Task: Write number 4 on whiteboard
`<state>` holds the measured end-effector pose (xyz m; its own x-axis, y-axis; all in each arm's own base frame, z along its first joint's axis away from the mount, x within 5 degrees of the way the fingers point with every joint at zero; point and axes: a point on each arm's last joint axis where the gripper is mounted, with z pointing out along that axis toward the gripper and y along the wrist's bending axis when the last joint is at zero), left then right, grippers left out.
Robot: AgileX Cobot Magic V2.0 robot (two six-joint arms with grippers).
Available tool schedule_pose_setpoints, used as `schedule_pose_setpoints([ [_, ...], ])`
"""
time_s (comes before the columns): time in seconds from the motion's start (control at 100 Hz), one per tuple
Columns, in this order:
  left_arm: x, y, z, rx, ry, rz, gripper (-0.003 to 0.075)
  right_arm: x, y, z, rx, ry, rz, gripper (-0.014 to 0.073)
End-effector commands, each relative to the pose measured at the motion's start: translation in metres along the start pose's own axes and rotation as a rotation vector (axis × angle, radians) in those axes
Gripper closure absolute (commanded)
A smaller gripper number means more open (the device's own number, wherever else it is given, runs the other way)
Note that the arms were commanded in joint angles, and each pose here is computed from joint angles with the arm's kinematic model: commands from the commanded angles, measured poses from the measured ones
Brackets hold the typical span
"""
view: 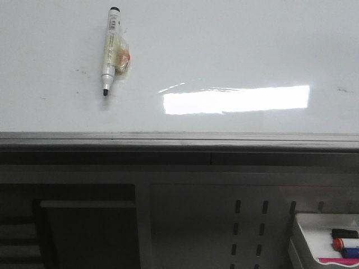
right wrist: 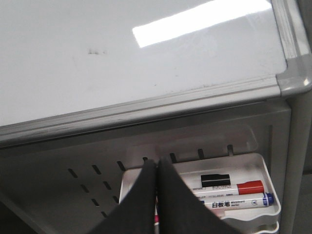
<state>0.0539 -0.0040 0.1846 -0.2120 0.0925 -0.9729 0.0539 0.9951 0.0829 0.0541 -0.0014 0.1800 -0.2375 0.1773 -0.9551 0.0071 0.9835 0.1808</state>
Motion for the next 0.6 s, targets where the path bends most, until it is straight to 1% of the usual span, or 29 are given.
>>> schedule_pose_setpoints([
  [0.0, -0.001, 0.001, 0.001, -0.016, -0.111, -0.080, 0.0741, -0.004, 0.003, 0.000, -0.038, -0.099, -0.034, 0.0661],
  [0.06, -0.005, 0.000, 0.001, 0.015, -0.153, -0.260, 0.0741, -0.011, 0.007, -0.001, -0.084, -0.182, -0.029, 0.0661],
  [0.11, -0.007, -0.002, 0.000, 0.053, -0.179, -0.462, 0.0741, -0.019, 0.011, -0.003, -0.136, -0.269, -0.004, 0.0661],
  [0.16, -0.009, -0.003, 0.000, 0.080, -0.187, -0.589, 0.0741, -0.025, 0.015, -0.006, -0.176, -0.340, 0.014, 0.0661],
  [0.18, -0.009, -0.003, 0.000, 0.084, -0.192, -0.618, 0.0741, -0.027, 0.016, -0.007, -0.190, -0.367, 0.019, 0.0661],
  [0.26, -0.012, -0.001, -0.001, 0.085, -0.225, -0.721, 0.0741, -0.033, 0.019, -0.010, -0.227, -0.440, 0.021, 0.0661],
  [0.35, -0.013, 0.000, -0.001, 0.088, -0.244, -0.799, 0.0741, -0.034, 0.019, -0.010, -0.230, -0.446, 0.024, 0.0661],
  [0.4, -0.014, 0.000, -0.001, 0.092, -0.246, -0.823, 0.0741, -0.033, 0.018, -0.010, -0.227, -0.437, 0.036, 0.0661],
  [0.5, -0.013, 0.000, -0.001, 0.099, -0.238, -0.828, 0.0741, -0.033, 0.018, -0.010, -0.226, -0.434, 0.040, 0.0661],
  [0.59, -0.013, -0.001, -0.001, 0.116, -0.234, -0.887, 0.0741, -0.034, 0.018, -0.010, -0.230, -0.440, 0.053, 0.0661],
])
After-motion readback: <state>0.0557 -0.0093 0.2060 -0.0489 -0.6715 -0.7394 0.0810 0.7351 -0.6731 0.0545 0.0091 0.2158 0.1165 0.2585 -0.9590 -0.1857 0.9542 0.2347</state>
